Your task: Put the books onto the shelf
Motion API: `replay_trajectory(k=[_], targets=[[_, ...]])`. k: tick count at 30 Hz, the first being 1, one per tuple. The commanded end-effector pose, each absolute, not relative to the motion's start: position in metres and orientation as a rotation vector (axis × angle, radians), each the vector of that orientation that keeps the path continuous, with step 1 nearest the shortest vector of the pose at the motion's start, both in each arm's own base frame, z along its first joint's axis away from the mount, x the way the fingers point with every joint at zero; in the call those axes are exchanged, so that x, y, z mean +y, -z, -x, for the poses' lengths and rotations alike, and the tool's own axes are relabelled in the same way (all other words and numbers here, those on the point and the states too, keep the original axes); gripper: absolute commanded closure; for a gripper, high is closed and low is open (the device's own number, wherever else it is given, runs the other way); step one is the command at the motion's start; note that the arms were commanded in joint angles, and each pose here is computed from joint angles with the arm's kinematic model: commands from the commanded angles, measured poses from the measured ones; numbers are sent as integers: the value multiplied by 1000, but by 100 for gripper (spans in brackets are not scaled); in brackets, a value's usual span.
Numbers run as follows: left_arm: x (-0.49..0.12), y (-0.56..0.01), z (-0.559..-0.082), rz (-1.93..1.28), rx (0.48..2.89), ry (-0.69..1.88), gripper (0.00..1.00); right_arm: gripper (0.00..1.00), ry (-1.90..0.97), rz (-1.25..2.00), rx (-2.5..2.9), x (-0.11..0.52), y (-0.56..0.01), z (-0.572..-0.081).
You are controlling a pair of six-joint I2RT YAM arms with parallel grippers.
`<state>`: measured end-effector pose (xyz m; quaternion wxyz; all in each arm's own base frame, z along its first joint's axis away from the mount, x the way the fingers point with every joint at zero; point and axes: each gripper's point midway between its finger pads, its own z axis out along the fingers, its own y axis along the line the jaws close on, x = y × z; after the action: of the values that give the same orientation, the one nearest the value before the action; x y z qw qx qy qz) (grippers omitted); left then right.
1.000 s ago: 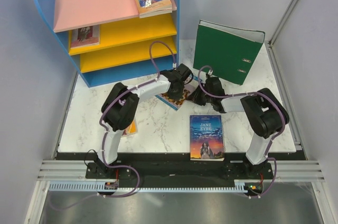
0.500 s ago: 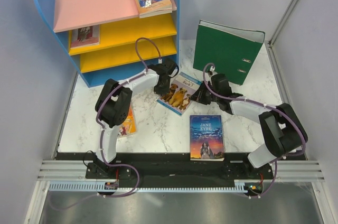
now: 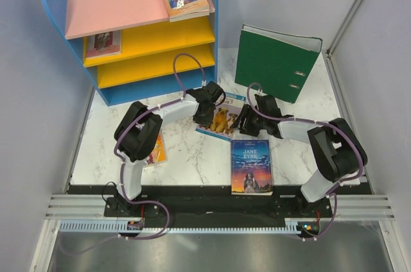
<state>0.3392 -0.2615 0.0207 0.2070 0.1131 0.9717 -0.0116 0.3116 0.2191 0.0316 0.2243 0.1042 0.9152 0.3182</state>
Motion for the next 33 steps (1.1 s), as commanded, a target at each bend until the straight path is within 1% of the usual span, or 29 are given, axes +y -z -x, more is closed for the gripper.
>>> replay_trajectory(k=[1,6,11,14,19,21,25,26,28,32,33], targets=[[-266,-1,-306,-334,2819,63,98,37,-837,-355,2532,219,-11,-329],[-274,1,-304,-354,2827,84,98,41,-1094,-301,2375,253,-39,-351],[-286,5,-302,-390,2825,93,98,43,-1200,-215,2275,270,-70,-357],[-292,8,-300,-399,2831,99,98,43,-1213,-179,2236,272,-85,-355],[-299,8,-301,-400,2832,119,98,43,-1231,-169,2235,276,-84,-354],[-301,7,-303,-399,2827,124,98,44,-1245,-158,2284,281,-70,-350],[-304,10,-303,-404,2834,130,98,47,-1300,-146,2267,292,-65,-349],[-304,11,-303,-405,2837,125,98,47,-1296,-145,2297,294,-56,-347],[-303,13,-303,-401,2842,121,98,51,-1320,-119,2313,302,-53,-342],[-304,18,-300,-403,2855,122,98,70,-1362,-86,2377,314,-34,-336],[-304,19,-300,-402,2860,121,98,71,-1375,-77,2387,317,-31,-333]])
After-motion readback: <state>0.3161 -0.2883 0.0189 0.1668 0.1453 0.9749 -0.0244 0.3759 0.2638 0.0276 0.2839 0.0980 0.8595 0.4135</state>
